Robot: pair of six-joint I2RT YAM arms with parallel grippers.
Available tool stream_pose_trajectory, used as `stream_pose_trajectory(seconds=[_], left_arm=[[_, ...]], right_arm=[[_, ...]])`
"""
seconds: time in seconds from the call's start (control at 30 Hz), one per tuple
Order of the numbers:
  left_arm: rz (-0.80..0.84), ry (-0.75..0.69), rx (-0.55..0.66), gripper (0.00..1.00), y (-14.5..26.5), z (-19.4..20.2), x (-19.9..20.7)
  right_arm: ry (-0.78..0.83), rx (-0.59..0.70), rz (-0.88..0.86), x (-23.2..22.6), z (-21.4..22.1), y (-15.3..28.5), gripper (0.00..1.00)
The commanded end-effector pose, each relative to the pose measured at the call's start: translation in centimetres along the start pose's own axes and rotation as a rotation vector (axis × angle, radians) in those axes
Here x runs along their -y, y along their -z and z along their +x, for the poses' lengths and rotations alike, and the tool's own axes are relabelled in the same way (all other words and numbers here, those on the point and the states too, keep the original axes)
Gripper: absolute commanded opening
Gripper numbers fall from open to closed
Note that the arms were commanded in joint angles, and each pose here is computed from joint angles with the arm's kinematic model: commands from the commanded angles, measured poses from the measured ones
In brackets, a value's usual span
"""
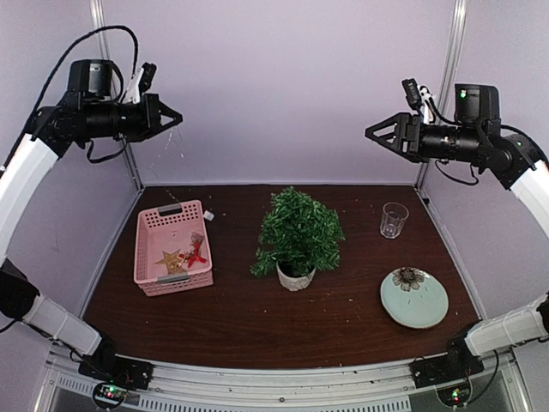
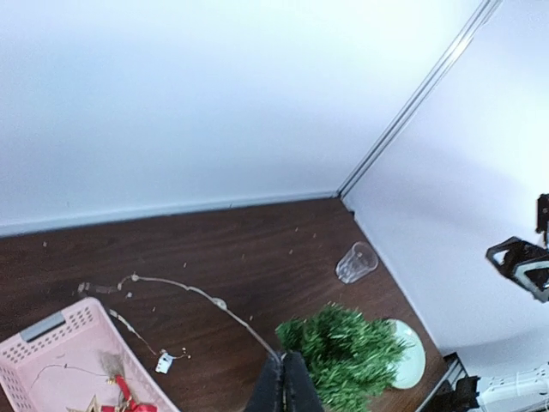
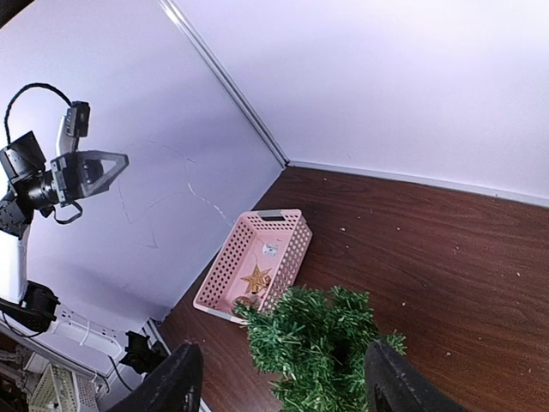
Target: Decorate the small christmas tree
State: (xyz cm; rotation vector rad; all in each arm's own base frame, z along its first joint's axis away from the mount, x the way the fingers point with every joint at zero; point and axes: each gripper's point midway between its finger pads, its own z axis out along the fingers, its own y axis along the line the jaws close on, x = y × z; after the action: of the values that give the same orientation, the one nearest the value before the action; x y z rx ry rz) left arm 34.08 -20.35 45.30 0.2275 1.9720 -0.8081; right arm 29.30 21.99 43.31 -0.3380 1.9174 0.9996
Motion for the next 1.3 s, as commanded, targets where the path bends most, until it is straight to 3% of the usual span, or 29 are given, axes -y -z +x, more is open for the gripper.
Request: stream_pose_trajectory(seconds=[0.0, 0.2, 0.37, 0.7, 0.87, 1.07, 1.13, 1.27], left_arm=[[-0.008, 0.056, 0.249, 0.0, 3.4, -6.5, 2.6], [0.155, 0.076, 0.356, 0.0, 5.2, -9.3, 6.8], [0.32, 0.07, 0.329, 0.0, 5.3, -9.3, 9.9], [0.29, 0.174, 0.412, 0.0, 5.2, -8.9, 10.8], [0.281, 0.196, 0.416, 0.0, 4.1, -8.0, 12.0], [0.263, 0.222, 0.426, 0.0, 2.7, -6.9, 12.7], [0.261, 0.233, 0.424, 0.0, 2.2, -6.6, 13.0], [0.256, 0.262, 0.436, 0.0, 1.7, -6.3, 13.0]], right_arm=[[0.05, 0.009, -0.085, -2.9, -1.4, -0.5, 0.67], [0.109, 0.015, -0.165, -6.3, -2.5, -1.7, 0.66], [0.16, 0.01, -0.21, -8.5, -2.6, -3.0, 0.67], [0.263, -0.074, -0.353, -15.3, 0.9, -6.8, 0.67], [0.284, -0.072, -0.41, -18.5, 1.5, -9.0, 0.8], [0.271, -0.021, -0.461, -21.4, 1.2, -11.5, 0.88], [0.244, -0.011, -0.48, -21.9, 1.2, -12.5, 0.98], [0.227, -0.005, -0.499, -22.5, 1.5, -14.1, 0.99]])
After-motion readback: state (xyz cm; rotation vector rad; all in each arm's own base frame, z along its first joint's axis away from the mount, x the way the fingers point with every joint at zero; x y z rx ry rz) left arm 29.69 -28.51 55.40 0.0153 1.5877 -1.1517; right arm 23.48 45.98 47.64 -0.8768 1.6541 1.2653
